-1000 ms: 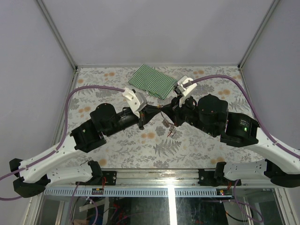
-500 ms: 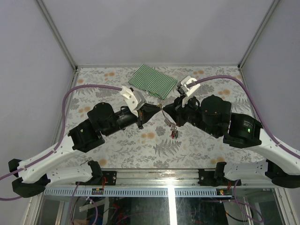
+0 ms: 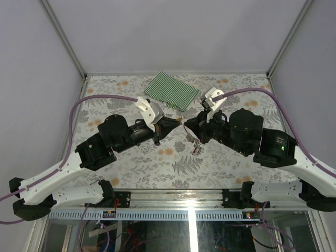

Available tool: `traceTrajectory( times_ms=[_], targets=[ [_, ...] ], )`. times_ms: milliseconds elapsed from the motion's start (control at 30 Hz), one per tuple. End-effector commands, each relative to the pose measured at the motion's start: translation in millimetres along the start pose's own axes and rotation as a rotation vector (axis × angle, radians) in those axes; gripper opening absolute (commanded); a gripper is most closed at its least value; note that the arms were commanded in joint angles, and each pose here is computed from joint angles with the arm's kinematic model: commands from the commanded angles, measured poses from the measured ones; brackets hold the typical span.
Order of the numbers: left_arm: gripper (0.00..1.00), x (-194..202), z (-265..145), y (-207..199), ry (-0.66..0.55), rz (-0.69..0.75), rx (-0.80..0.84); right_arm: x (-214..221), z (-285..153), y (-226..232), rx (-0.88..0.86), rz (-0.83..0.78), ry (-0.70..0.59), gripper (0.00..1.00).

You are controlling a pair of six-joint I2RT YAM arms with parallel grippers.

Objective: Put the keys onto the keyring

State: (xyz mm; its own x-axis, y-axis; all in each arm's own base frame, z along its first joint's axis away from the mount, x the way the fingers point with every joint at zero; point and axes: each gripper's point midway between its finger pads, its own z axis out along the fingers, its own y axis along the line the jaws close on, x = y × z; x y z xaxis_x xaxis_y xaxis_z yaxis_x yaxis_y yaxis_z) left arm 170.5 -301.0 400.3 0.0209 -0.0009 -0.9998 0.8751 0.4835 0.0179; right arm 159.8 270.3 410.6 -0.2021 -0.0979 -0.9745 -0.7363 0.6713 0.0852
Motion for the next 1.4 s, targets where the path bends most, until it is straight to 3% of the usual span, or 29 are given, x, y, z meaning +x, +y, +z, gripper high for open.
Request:
traceTrajectory(
  times_ms=[0, 167, 333, 600, 667, 800, 1167, 1367],
  targets=[
    [0.00, -11.5, -11.9, 13.8, 0.001, 0.024, -0.072, -33.3, -26.3, -13.8, 0.017, -0.029, -0.126, 0.00],
    [0.00, -13.3, -14.3, 16.4, 0.003, 0.027, -0.086, -23.8, -29.3, -4.9, -0.054, -0.105, -0.088, 0.00],
    [0.00, -14.4, -14.9, 13.5, -0.001, 0.022, -0.071, -17.3, -29.1, -14.4, -0.005, -0.105, -0.074, 0.00],
    [0.02, -7.7, -14.6, -3.5, 0.014, -0.001, 0.020, -37.2, -30.5, -38.1, 0.135, -0.063, -0.194, 0.00],
    [0.05, -6.6, -14.2, -9.0, 0.017, -0.009, 0.050, -41.8, -30.6, -42.7, 0.163, -0.069, -0.214, 0.00],
    [0.21, -0.8, -12.8, -16.3, 0.040, -0.011, 0.092, -47.0, -28.2, -34.3, 0.116, -0.093, -0.242, 0.00],
    [0.31, -11.8, -21.7, -10.9, -0.031, -0.046, 0.051, -48.7, -35.1, -20.1, 0.014, -0.130, -0.279, 0.00],
    [0.40, -14.6, -18.6, -16.3, -0.090, -0.087, 0.074, -53.6, -47.5, 13.8, -0.199, -0.190, -0.369, 0.00]
  ],
)
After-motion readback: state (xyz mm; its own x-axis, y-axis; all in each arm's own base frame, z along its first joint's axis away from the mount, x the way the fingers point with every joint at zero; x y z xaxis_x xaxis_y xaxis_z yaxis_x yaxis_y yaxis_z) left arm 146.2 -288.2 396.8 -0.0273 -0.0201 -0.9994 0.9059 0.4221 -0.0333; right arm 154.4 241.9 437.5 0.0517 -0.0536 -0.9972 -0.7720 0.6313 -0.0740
